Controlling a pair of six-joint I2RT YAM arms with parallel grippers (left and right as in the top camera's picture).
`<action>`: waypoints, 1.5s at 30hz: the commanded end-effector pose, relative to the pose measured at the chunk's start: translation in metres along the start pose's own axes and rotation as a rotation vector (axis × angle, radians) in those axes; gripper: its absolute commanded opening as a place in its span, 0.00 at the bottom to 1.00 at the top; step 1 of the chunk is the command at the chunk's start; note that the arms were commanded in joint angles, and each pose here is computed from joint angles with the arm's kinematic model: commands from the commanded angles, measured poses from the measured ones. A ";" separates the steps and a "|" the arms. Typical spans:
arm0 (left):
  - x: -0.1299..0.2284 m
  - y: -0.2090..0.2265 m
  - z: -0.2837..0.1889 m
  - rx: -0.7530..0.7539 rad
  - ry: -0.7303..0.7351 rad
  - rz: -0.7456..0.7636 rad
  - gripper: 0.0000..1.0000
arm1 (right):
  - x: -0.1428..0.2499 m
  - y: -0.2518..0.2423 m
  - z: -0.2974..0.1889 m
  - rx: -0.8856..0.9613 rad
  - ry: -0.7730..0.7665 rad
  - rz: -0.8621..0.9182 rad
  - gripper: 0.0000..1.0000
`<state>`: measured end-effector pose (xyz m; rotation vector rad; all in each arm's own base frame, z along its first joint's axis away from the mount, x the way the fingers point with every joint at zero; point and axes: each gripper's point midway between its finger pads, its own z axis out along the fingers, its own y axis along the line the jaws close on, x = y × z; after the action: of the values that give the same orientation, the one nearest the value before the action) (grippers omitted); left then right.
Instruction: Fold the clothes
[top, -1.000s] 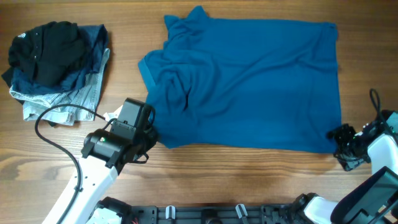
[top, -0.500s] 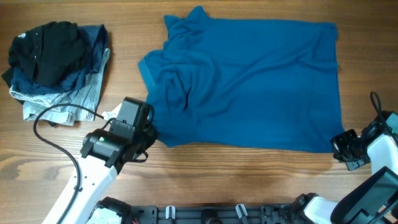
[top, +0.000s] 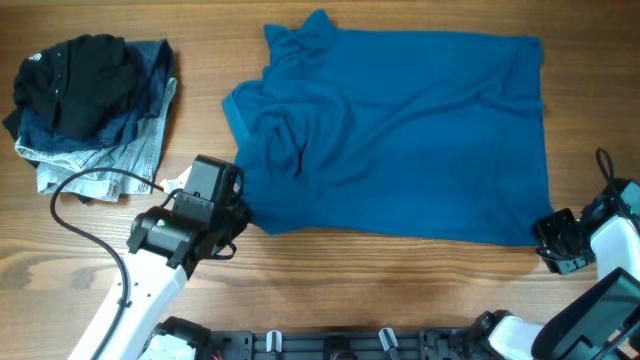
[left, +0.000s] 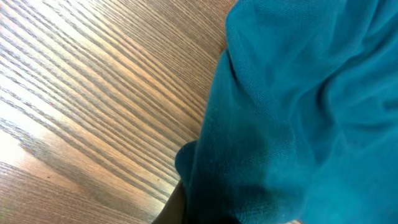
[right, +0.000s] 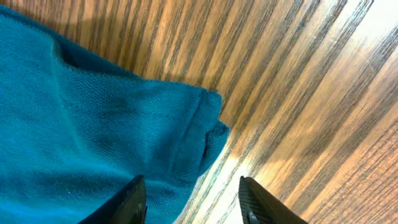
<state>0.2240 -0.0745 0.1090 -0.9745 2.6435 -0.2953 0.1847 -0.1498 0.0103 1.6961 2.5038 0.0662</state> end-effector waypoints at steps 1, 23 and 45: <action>-0.008 0.003 0.001 -0.018 -0.034 -0.004 0.04 | -0.002 -0.002 0.006 0.020 0.000 0.001 0.50; 0.013 0.021 -0.003 -0.075 0.058 -0.057 0.04 | -0.017 -0.009 -0.005 -0.048 0.017 0.170 0.04; -0.035 -0.023 -0.072 0.203 -0.226 0.030 0.04 | -0.038 0.021 -0.120 -0.279 -0.328 -0.015 0.04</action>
<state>0.2235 -0.0759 0.1671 -0.8982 2.4737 -0.4756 0.1966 -0.1671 0.1125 1.5052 2.1843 0.1384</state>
